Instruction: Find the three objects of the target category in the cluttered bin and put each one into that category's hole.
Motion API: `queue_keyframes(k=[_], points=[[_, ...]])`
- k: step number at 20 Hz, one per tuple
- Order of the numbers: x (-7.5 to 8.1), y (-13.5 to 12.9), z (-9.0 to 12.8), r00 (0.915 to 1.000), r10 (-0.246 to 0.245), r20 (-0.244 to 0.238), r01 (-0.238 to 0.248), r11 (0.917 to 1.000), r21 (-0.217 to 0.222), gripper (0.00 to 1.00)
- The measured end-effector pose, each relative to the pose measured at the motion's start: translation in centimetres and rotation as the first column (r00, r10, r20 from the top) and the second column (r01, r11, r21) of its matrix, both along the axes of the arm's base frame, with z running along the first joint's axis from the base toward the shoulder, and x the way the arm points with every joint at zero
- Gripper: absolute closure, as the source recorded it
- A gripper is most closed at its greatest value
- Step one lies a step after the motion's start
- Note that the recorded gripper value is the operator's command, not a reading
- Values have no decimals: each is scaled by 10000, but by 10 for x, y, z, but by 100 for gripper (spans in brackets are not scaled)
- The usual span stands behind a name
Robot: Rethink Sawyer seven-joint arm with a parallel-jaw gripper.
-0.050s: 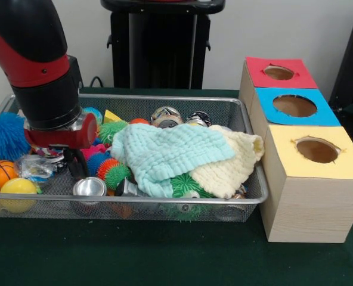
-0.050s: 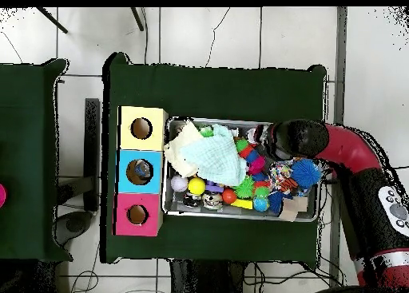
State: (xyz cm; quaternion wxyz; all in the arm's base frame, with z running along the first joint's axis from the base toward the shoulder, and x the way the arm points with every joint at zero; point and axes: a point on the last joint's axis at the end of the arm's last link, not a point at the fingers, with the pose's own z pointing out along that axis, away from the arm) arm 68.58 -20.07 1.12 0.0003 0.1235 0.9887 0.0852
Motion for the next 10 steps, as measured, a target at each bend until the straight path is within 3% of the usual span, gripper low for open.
queue_keyframes(k=[10], points=[[-13,-45,1,9995,201,237,-202,9998,80,100]])
